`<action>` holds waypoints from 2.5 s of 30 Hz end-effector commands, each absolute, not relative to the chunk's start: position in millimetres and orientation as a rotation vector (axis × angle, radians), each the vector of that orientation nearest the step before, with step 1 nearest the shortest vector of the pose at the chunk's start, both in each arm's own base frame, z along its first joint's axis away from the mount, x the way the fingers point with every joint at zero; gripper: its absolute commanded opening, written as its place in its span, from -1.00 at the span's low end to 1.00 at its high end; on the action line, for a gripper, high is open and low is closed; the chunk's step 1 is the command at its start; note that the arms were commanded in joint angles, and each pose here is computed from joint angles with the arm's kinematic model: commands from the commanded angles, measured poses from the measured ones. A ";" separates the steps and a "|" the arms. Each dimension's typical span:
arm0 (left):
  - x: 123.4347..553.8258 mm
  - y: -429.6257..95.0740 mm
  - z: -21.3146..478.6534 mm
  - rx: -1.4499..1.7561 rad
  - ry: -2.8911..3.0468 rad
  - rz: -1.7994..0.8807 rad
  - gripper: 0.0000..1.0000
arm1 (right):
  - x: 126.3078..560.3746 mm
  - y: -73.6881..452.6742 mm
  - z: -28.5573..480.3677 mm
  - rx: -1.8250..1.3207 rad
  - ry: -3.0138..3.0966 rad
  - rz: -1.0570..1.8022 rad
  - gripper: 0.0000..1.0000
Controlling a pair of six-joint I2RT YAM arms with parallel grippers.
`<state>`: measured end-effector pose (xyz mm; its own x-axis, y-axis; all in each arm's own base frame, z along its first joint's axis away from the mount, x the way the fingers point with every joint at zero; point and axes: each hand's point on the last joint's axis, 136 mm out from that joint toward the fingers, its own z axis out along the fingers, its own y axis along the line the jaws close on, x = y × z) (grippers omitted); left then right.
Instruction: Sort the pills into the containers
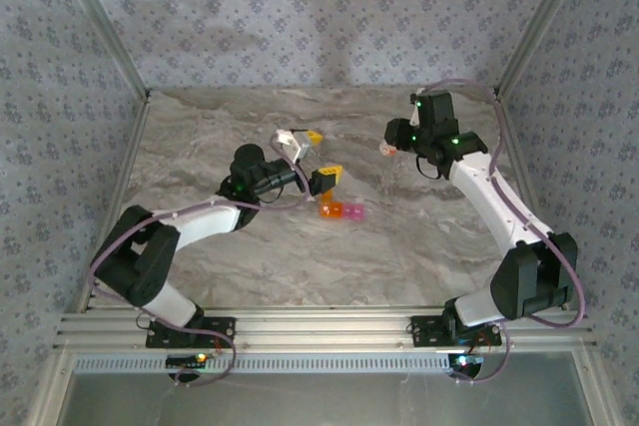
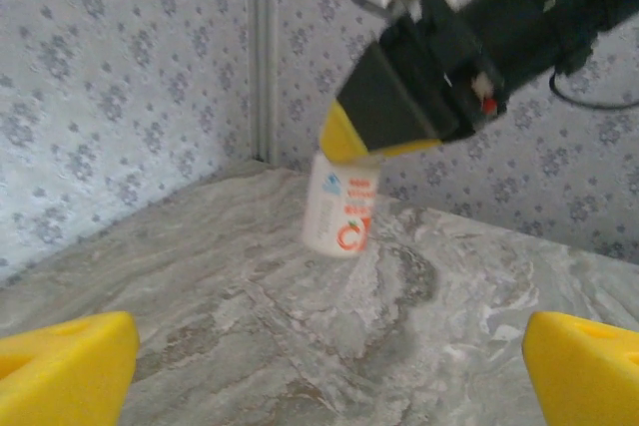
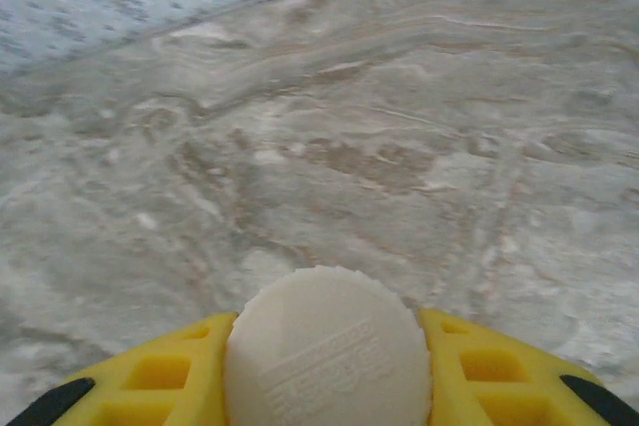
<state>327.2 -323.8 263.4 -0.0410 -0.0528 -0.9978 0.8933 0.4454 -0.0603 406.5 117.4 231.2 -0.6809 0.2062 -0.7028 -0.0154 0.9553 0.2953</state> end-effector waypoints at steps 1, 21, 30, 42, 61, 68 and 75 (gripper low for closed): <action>334.8 -310.7 269.9 0.772 1.459 -0.822 0.96 | 410.7 88.1 228.1 0.176 2.242 0.159 -0.33; 381.0 -244.0 250.1 0.398 1.859 -0.530 0.96 | 403.0 70.8 115.7 0.284 2.391 0.034 -0.34; 390.4 -224.2 253.1 0.248 1.888 -0.460 0.96 | 398.9 69.0 94.2 0.323 2.412 0.060 -0.34; 390.0 -226.8 246.8 0.270 1.975 -0.458 0.96 | 390.0 68.8 79.5 0.340 2.440 0.073 0.14; 401.8 -215.5 223.4 0.215 2.071 -0.348 0.96 | 391.6 114.0 173.8 0.170 2.349 0.333 0.59; 410.5 -228.8 193.6 0.266 2.223 -0.338 0.66 | 358.4 171.1 167.1 -0.057 2.456 0.459 0.61; 414.7 -250.2 164.1 0.321 2.405 -0.381 -0.31 | 330.9 190.5 136.4 -0.119 2.574 0.462 0.62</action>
<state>425.0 -249.9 176.3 -0.6789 0.0966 -0.7279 0.3156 0.9335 -0.1704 346.5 188.2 153.9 -0.8180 0.0396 -0.5739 -0.1714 0.9355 0.3088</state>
